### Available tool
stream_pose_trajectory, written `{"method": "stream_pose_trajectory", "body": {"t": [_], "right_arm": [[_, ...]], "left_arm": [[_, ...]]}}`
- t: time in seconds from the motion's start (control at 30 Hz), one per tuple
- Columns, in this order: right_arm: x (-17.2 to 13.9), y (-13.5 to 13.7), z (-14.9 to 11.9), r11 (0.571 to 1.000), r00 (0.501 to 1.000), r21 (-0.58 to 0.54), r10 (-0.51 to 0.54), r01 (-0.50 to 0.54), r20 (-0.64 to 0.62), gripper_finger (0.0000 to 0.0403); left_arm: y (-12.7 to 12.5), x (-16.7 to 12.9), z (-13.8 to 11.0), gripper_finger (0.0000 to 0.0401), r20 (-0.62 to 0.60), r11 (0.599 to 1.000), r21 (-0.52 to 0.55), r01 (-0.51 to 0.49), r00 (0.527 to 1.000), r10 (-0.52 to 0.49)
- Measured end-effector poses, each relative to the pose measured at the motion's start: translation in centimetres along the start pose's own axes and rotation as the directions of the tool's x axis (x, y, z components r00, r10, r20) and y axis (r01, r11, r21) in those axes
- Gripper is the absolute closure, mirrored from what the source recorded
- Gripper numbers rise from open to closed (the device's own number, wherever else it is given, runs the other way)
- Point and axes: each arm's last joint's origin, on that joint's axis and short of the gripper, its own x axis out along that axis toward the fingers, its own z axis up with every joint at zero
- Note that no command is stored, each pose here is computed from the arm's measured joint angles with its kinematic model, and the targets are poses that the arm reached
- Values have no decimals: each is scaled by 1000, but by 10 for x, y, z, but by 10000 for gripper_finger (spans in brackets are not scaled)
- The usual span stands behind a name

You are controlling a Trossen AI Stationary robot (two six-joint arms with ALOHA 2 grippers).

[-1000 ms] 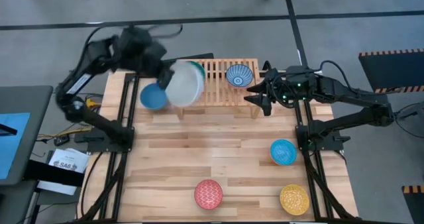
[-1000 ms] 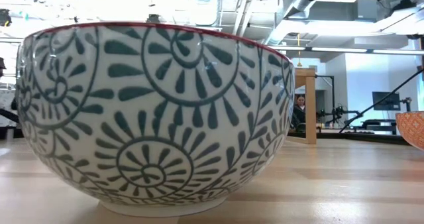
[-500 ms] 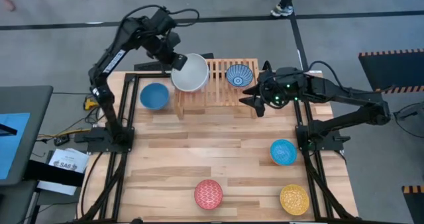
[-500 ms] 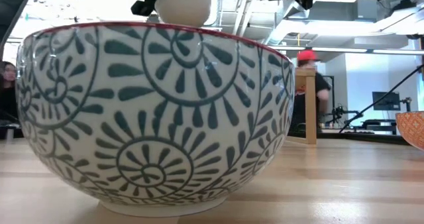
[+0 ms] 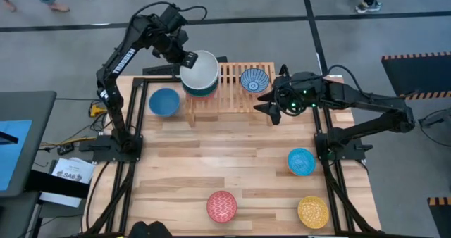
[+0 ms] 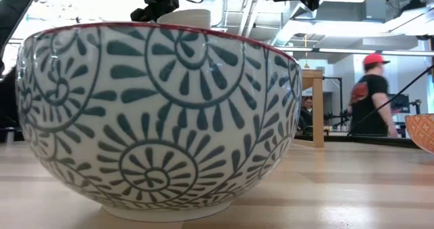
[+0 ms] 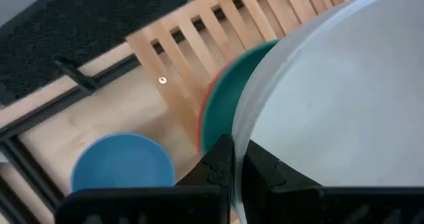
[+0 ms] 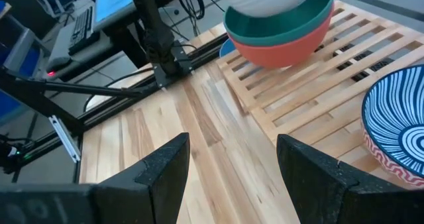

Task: Place and stack bowls onto a shelf
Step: Stack the large white bowl on top of the large green bowl on the shelf

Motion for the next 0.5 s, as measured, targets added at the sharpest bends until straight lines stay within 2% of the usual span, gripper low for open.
{"method": "stream_pose_trajectory", "body": {"t": [0.17,0.5], "right_arm": [[0,0,0,1000,1000,0,0,0,0,149],[0,-1,-1,1000,1000,0,-6,6,-15,149]], "left_arm": [[-2,13,-3,401,-75,998,-13,56,996,-56],[-3,28,-7,401,-110,999,23,-34,993,36]]}}
